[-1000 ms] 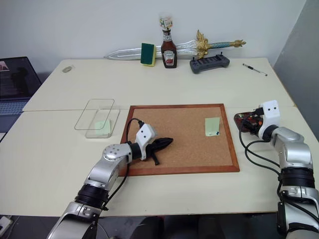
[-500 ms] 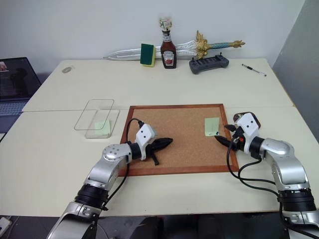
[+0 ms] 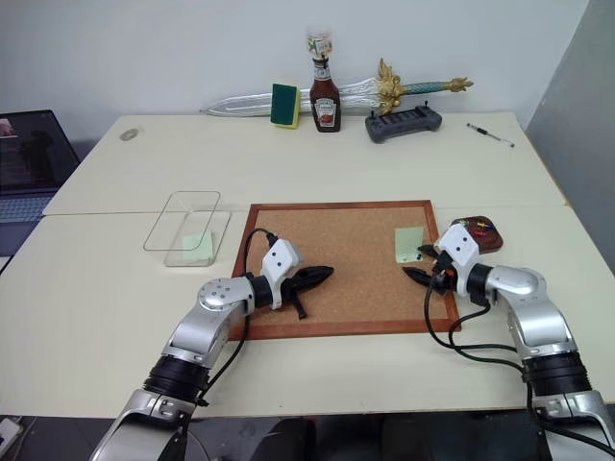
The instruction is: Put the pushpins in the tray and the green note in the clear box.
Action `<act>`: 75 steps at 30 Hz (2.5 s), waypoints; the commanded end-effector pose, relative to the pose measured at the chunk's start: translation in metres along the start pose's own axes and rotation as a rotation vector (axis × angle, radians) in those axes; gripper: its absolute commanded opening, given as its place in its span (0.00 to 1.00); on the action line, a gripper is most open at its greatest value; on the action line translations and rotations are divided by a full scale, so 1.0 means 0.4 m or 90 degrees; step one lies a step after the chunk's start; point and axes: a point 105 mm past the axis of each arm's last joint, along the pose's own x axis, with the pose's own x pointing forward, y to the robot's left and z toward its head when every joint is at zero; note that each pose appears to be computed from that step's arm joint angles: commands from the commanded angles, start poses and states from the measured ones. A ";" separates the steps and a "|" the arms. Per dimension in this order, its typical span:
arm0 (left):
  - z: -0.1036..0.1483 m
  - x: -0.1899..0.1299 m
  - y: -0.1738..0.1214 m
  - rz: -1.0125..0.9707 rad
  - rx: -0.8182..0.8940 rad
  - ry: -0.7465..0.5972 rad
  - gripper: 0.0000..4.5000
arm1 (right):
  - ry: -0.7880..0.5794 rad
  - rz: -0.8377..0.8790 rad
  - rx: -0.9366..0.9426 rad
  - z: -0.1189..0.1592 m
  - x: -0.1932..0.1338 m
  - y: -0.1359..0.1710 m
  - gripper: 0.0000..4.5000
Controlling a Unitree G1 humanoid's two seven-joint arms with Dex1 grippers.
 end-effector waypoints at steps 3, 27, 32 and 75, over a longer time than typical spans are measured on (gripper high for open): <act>-0.083 0.000 -0.047 -0.037 -0.029 0.072 0.00 | -0.018 0.000 -0.024 0.020 0.006 -0.015 0.34; -0.090 -0.002 -0.059 -0.040 -0.034 0.073 0.00 | -0.074 -0.018 -0.024 0.071 -0.014 -0.034 0.01; -0.092 -0.001 -0.062 -0.041 -0.036 0.074 0.00 | -0.081 -0.024 -0.017 0.082 -0.022 -0.034 0.01; -0.093 -0.003 -0.059 -0.036 -0.038 0.075 0.00 | 0.006 -0.040 -0.081 0.021 -0.004 -0.062 0.00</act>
